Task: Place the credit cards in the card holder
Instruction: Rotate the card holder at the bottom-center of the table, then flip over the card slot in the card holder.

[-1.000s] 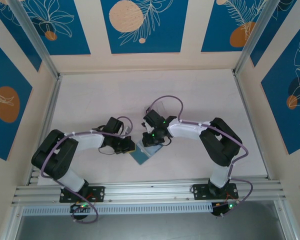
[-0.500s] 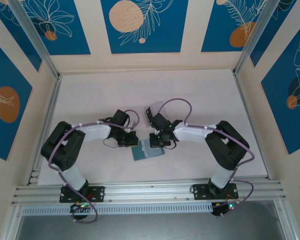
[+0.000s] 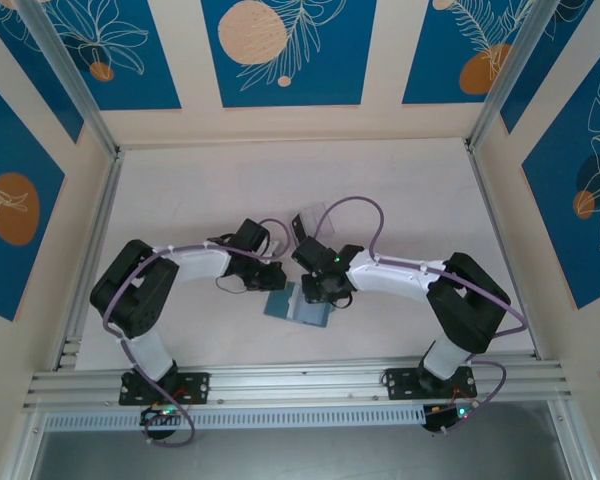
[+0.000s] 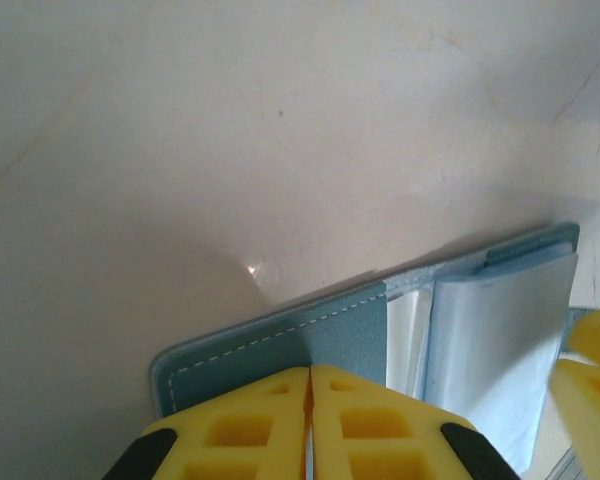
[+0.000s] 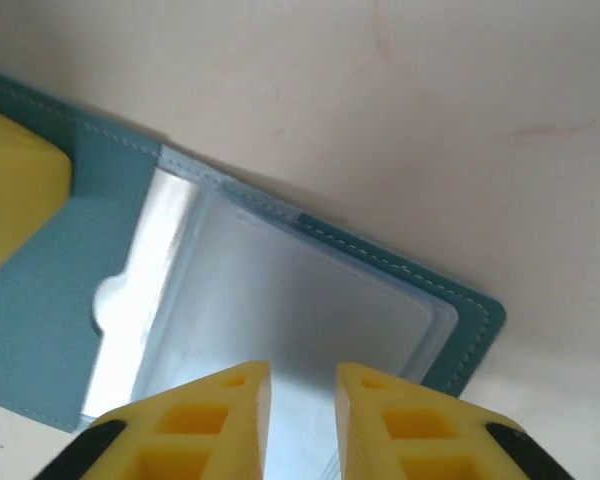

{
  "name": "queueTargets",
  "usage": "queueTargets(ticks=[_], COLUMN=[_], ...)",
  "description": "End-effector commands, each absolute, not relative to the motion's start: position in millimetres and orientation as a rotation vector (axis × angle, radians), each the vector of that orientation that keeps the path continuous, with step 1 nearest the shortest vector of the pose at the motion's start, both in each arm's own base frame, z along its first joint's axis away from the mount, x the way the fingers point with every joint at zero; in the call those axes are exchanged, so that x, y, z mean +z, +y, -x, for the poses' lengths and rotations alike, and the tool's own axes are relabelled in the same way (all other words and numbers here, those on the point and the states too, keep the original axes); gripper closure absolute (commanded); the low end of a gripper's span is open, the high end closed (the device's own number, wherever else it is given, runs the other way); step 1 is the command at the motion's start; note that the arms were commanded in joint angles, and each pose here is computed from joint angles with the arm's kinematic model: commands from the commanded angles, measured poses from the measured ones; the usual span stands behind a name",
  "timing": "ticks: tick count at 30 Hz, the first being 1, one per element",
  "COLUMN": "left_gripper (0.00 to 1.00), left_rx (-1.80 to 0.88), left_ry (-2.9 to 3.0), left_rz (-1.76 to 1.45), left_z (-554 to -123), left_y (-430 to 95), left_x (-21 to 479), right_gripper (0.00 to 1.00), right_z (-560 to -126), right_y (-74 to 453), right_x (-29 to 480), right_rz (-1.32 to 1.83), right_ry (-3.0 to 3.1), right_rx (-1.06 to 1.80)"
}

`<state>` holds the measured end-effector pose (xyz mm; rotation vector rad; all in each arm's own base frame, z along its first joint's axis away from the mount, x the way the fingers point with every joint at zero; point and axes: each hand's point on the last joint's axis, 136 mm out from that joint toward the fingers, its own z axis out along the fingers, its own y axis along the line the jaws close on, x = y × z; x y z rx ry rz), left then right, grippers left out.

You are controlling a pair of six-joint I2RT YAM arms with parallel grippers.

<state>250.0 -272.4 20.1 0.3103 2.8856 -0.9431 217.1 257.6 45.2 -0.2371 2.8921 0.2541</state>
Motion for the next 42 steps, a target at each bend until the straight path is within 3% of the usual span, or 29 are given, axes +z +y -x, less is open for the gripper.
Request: queueTargets(ticks=[1,22,28,33,42], left_gripper=[0.91,0.91,0.91,0.92,0.96], left_rx=[-0.861,-0.895,-0.897,-0.894,-0.891], left_ry=[2.966,2.982,2.993,3.005,2.990], left_rz=[-0.273,-0.257,-0.236,-0.218,-0.056], left_z=[-229.9,-221.5,-213.7,-204.9,-197.2], left_y=[-257.5,-262.2,-259.0,-258.9,-261.7], left_x=[2.8,-5.6,-10.9,-16.9,-21.8], right_gripper=[0.69,0.66,0.89,1.00,1.00], right_z=[-222.9,-213.3,-209.8,-216.7,-220.5], right_y=[248.3,247.4,252.6,258.5,296.7], right_x=[57.7,-4.9,-5.0,16.3,48.2], right_rz=[0.388,0.536,0.521,0.526,0.568], right_ry=[2.863,2.957,2.950,2.898,2.899], right_rx=[0.114,-0.054,-0.014,0.027,0.263])
